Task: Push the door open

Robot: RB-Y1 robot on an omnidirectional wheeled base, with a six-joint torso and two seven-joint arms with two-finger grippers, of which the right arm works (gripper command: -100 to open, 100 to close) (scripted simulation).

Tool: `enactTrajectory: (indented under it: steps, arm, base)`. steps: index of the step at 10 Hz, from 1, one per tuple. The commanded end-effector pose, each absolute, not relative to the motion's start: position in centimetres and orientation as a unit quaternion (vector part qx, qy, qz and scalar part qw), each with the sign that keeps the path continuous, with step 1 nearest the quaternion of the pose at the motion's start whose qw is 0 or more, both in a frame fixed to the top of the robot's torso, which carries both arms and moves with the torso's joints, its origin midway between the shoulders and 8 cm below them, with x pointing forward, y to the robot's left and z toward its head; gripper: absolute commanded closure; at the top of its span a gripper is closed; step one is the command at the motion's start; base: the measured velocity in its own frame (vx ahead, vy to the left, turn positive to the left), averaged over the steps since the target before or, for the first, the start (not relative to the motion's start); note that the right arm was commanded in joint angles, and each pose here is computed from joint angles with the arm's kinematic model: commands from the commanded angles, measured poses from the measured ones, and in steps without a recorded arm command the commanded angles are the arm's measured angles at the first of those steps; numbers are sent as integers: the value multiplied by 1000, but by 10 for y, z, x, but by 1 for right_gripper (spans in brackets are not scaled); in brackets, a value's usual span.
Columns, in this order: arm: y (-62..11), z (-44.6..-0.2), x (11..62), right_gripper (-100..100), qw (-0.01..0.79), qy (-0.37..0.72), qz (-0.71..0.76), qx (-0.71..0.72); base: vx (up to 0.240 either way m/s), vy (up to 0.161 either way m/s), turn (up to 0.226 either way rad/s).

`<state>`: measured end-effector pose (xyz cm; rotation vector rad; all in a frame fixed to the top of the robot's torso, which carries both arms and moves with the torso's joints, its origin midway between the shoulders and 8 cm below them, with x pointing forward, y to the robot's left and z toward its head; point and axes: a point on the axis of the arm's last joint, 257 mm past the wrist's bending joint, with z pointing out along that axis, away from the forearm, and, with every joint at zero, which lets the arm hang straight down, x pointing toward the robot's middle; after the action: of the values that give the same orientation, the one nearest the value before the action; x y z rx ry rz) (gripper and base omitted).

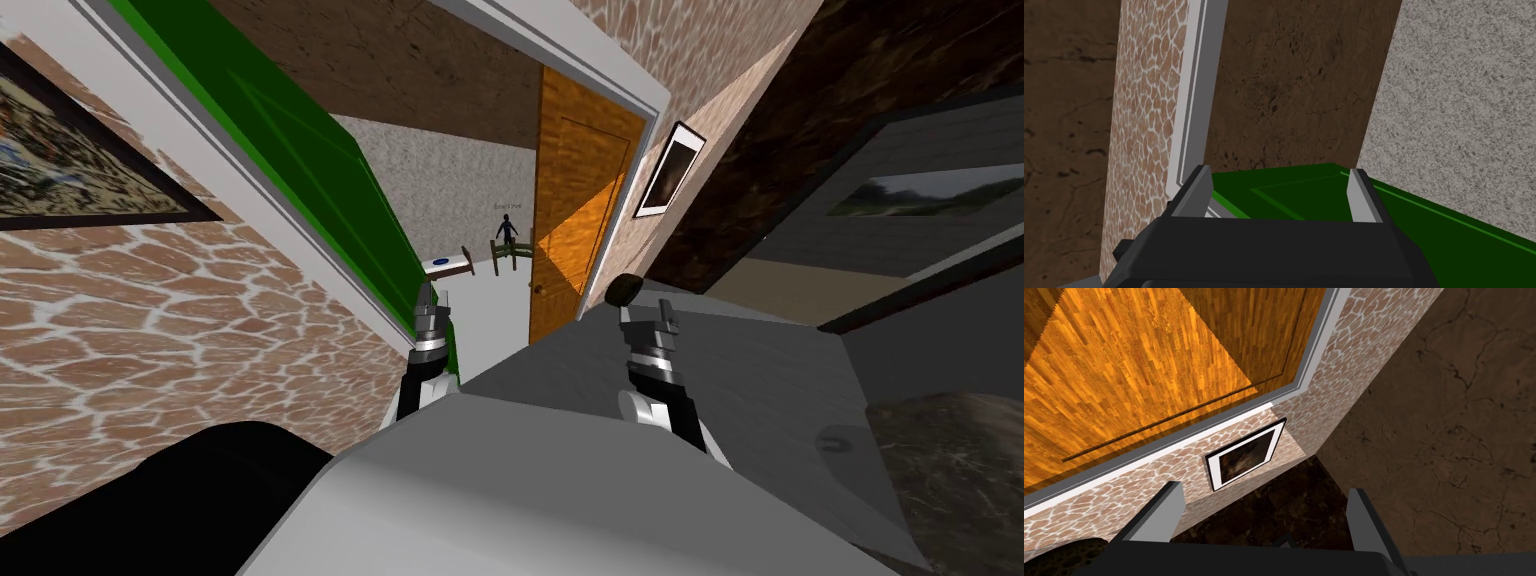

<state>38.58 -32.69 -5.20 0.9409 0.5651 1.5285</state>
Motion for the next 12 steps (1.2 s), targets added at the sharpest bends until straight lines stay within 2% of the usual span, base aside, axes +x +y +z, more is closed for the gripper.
enactTrajectory:
  steps: [1, 12]
  arm:
    - [-332, -59, 389, -100, 579, 239, 661, 413]
    - [-367, -130, 409, -100, 498, 195, 690, 489]
  base:
    - [33, -54, 207]
    - [33, -73, 205]
